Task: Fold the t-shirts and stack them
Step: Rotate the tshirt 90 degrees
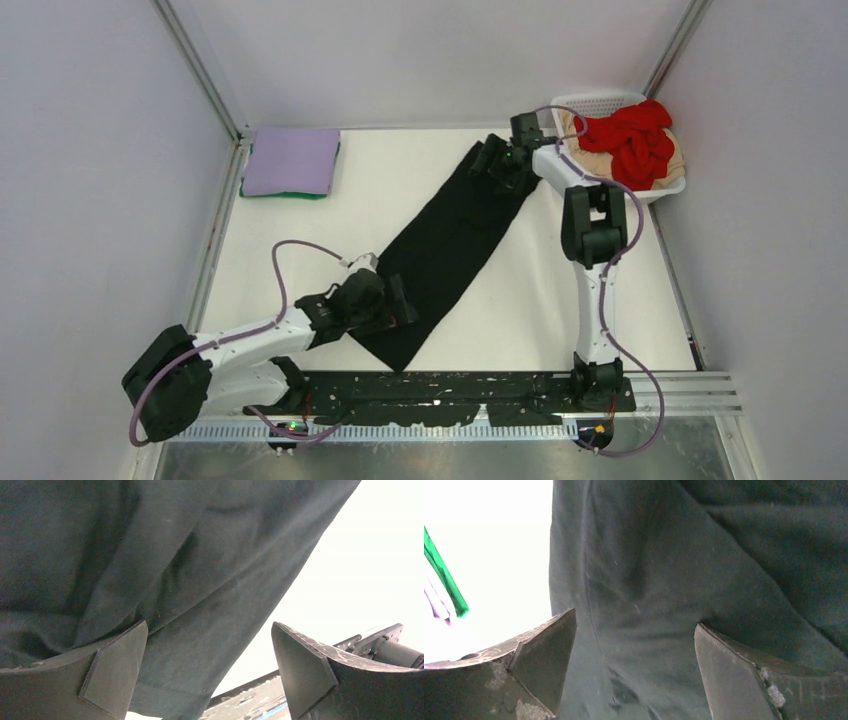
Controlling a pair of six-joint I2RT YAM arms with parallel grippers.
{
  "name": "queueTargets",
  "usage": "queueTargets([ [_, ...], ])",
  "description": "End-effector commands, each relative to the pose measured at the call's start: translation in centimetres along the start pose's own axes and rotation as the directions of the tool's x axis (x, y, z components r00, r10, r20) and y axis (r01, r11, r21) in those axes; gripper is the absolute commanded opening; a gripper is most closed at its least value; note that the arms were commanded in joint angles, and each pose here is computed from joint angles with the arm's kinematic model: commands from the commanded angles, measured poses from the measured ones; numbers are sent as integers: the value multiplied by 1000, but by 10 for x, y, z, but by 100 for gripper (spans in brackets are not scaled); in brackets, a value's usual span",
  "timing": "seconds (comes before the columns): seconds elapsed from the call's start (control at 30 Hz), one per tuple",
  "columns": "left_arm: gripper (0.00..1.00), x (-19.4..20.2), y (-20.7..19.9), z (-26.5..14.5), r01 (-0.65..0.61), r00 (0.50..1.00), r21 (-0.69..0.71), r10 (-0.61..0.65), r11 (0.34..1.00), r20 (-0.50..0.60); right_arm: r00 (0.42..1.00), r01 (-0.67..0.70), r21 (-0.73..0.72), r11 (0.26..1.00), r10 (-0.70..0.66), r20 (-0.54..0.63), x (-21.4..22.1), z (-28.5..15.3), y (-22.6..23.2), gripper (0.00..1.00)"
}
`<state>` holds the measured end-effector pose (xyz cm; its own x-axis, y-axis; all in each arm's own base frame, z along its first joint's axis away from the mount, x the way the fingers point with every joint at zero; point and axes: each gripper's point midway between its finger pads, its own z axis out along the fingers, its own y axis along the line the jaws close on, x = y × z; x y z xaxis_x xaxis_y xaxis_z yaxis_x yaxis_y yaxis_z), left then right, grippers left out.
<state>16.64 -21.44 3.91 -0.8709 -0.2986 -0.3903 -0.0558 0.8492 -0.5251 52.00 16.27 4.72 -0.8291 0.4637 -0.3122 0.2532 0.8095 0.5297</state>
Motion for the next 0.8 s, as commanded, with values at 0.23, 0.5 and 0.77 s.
queueTargets([
  [0.23, 100, 32, -61, 14, -208, 972, 5, 208, 978, -107, 985, 167, -108, 980, -171, -25, 7, 85, 81, 96],
  [0.5, 100, 37, -104, -29, -456, 882, 126, 467, 881, -70, 955, 236, -295, 926, -165, 246, -59, 52, 160, 95],
  [0.77, 100, -32, -39, -60, -360, 917, -139, 377, 922, 126, 886, 412, -216, 885, -334, 320, -59, -3, 164, 95],
])
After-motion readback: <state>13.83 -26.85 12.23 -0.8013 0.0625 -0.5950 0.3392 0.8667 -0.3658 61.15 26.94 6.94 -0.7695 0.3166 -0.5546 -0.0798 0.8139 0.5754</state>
